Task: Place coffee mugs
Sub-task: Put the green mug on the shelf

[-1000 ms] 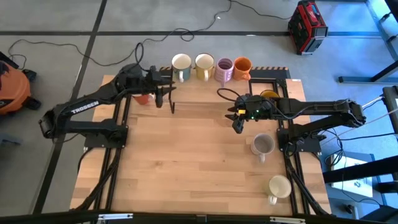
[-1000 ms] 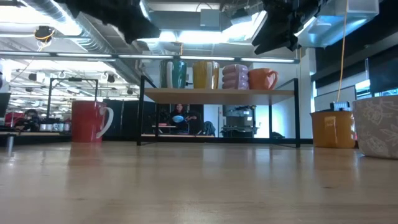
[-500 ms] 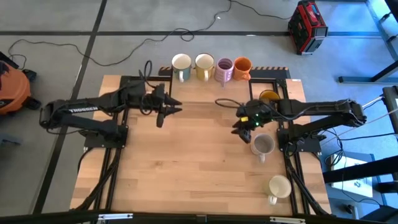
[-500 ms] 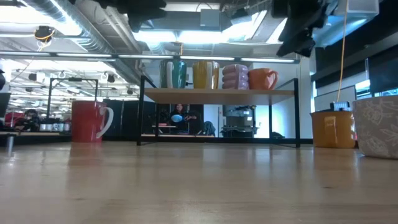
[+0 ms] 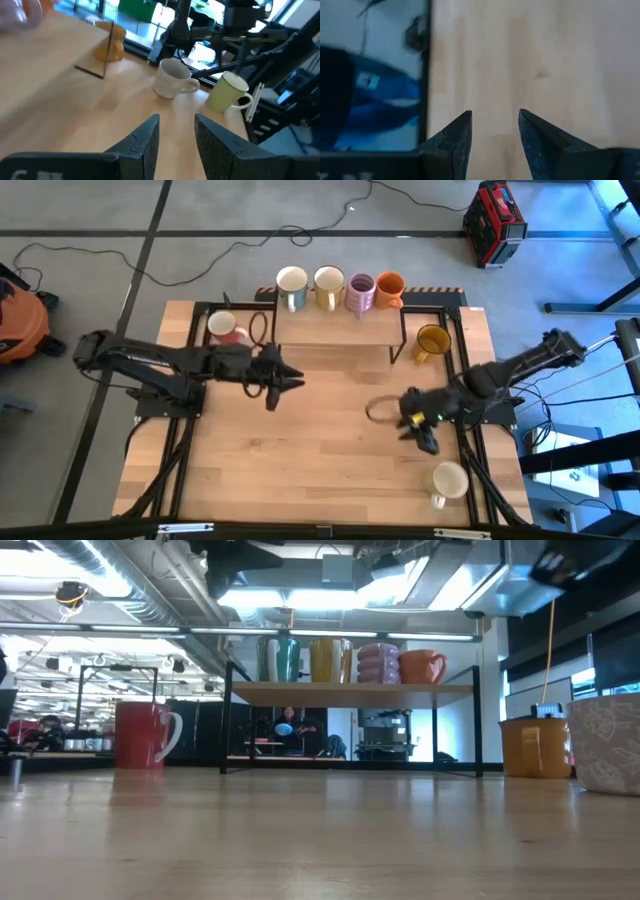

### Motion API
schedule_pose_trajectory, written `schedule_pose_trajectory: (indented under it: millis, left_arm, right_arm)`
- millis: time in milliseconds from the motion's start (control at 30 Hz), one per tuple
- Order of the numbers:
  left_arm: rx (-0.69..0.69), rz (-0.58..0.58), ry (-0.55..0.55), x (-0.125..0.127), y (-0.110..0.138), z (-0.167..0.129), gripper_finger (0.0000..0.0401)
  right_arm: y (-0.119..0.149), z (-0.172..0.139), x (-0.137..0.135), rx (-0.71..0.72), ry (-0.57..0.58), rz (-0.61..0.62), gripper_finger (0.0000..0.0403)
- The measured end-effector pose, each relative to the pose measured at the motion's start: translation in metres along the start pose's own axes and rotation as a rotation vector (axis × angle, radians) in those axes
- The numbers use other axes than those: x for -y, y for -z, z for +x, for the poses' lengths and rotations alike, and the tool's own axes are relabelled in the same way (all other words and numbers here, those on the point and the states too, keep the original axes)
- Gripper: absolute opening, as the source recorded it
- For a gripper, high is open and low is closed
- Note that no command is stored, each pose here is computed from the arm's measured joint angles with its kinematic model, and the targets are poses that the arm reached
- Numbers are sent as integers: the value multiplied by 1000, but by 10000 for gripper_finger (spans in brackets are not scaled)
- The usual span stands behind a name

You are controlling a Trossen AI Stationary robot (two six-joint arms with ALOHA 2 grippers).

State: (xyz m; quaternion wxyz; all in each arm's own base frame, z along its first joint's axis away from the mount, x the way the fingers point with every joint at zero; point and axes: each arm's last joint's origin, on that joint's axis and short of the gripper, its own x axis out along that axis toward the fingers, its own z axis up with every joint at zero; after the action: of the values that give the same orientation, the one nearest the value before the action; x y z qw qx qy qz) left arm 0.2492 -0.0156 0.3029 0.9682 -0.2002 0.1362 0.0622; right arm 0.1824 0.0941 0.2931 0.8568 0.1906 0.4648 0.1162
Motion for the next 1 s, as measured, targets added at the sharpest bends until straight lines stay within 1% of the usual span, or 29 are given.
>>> schedule_pose_trajectory:
  millis: [133,300,467,633,700,933,1000]
  left_arm:
    - [-8,-69,37,19,13,9,118]
    - [-3,-127,54,42,31,20,118]
    - [24,-143,61,59,45,29,118]
    - [13,-186,67,67,55,34,118]
    - [12,-190,58,68,58,35,118]
    - [20,-188,39,69,60,35,118]
    - [21,-187,37,69,60,36,118]
  right_arm:
    - [17,3,-22,-41,-32,-34,152]
    - [37,0,-39,-100,-65,-10,152]
    - [62,-4,-49,-222,-41,17,152]
    - [89,-12,-48,-364,74,46,152]
    - [97,-14,-49,-391,99,51,152]
    - [111,-18,-55,-364,132,71,152]
    - [113,-15,-55,-353,152,91,152]
